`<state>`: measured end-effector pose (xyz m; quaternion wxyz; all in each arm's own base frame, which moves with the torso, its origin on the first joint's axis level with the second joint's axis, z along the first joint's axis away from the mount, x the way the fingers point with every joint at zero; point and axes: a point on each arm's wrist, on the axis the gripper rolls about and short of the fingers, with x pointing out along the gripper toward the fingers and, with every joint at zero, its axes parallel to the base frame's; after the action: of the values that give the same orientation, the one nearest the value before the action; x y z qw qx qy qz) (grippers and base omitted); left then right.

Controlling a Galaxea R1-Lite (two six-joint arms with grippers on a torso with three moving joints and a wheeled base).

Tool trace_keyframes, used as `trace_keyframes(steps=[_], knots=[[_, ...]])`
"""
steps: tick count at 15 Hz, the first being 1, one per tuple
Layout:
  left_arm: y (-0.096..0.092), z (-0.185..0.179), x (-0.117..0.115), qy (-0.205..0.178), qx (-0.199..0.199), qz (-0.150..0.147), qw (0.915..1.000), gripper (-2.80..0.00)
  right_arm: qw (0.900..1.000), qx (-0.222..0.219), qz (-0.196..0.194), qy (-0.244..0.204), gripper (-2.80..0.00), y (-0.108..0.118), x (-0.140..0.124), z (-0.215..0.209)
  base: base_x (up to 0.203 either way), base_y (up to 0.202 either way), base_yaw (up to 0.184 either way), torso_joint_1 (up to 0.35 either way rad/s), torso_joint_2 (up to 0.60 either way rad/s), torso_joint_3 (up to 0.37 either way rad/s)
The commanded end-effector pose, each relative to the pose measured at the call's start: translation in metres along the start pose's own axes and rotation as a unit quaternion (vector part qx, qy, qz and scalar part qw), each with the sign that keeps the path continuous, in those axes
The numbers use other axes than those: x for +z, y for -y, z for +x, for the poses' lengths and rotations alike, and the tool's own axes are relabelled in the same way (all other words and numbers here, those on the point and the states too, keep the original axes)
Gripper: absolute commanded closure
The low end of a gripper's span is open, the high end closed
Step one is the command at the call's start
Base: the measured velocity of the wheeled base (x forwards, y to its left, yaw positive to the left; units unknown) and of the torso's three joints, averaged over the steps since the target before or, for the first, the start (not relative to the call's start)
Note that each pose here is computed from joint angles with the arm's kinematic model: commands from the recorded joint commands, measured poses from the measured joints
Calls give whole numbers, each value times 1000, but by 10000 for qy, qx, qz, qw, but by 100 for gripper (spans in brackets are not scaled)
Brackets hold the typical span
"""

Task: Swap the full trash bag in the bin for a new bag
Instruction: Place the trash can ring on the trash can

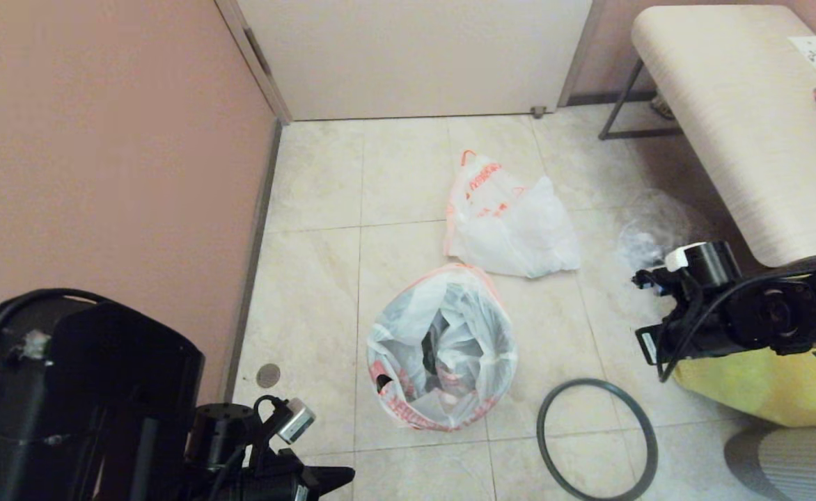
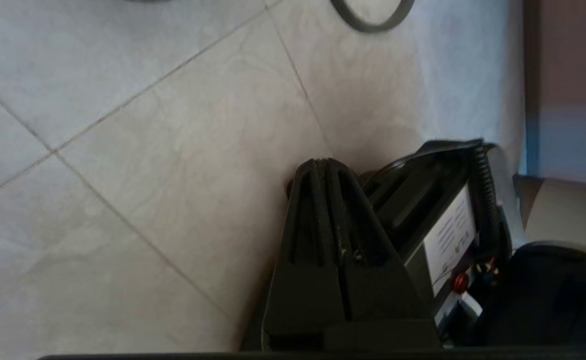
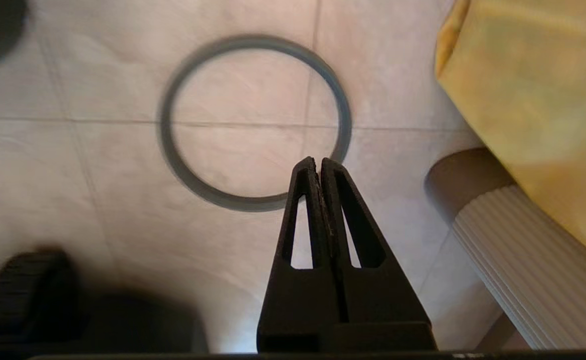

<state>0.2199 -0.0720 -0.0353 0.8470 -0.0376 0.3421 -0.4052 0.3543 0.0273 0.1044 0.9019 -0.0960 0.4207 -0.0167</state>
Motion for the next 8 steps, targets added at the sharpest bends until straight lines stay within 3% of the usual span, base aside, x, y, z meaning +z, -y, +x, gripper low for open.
trace_keyframes(steps=[1, 4, 8], knots=[[-1, 1, -3, -36, -10, -31, 10000, 0, 9990, -80, 35, -435, 0, 15, -24, 60, 0, 0, 0, 0, 0, 0], [-1, 1, -3, -32, -12, -27, 10000, 0, 9988, -171, -77, -448, 0, 28, -51, 140, 0, 0, 0, 0, 0, 0], [-3, 1, -2, -4, 10, -35, 10000, 0, 9993, -156, -218, -274, 0, 40, -58, 198, 0, 0, 0, 0, 0, 0]])
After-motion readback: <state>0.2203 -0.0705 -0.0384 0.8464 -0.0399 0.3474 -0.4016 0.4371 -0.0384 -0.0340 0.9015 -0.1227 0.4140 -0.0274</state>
